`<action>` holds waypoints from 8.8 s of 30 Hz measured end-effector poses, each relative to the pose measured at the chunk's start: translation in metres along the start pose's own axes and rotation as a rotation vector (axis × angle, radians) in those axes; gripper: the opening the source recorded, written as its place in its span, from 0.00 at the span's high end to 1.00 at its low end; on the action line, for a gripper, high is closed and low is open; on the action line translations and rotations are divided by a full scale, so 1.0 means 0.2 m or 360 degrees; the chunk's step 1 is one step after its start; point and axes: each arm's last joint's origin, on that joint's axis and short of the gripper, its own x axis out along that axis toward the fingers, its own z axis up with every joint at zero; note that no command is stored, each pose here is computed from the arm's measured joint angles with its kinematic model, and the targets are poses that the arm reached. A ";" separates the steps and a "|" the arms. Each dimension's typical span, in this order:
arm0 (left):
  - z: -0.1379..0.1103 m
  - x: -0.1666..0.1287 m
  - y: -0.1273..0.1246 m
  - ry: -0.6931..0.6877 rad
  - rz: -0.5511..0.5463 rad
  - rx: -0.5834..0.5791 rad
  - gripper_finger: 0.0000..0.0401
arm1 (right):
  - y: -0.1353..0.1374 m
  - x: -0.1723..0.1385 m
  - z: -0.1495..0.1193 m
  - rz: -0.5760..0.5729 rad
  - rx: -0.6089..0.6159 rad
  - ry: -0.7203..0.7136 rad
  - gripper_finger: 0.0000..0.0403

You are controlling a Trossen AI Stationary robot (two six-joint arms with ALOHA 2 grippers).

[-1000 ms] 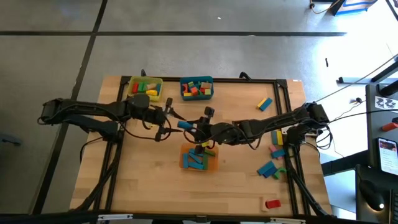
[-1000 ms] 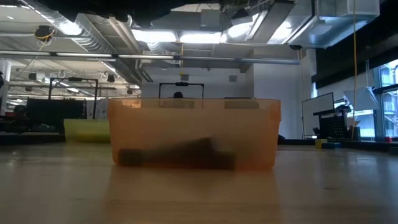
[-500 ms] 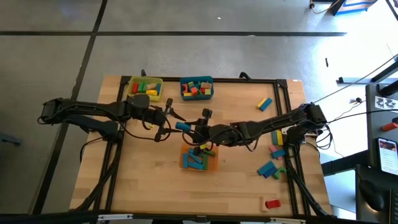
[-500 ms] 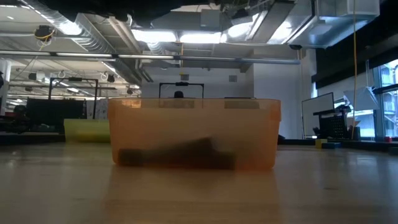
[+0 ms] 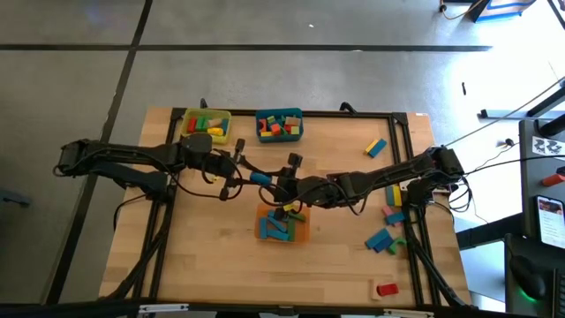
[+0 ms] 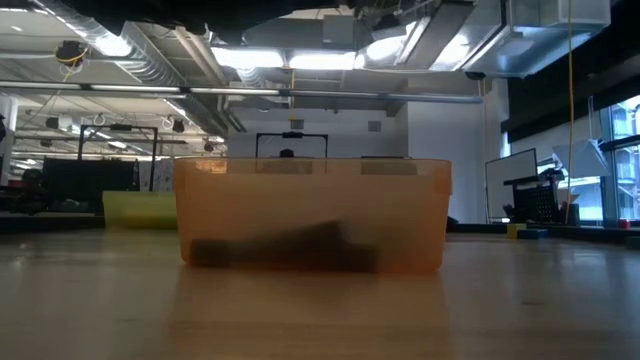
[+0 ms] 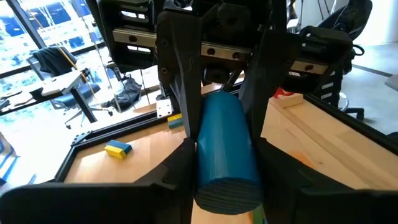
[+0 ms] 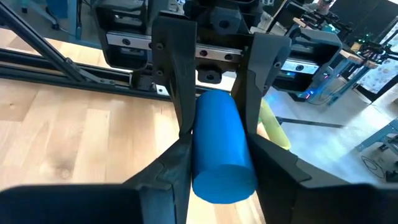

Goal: Sort blocks by size
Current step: Put the blue cylindrical block into the yellow bin, then put the blue rectangular block into the orange bin

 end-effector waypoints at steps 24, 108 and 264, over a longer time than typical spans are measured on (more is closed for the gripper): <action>-0.03 -0.15 0.06 0.0460 0.0861 0.0058 0.67 | 0.03 -0.18 0.06 -0.0212 0.0006 0.0068 0.33; -0.26 -0.19 0.32 0.0975 0.1107 -0.0403 0.51 | -0.03 -0.24 -0.13 -0.0278 0.0076 0.0605 0.33; -0.22 -0.13 0.21 0.1011 0.0877 -0.0195 0.51 | 0.22 -0.55 -0.76 0.0358 0.0540 0.1904 0.68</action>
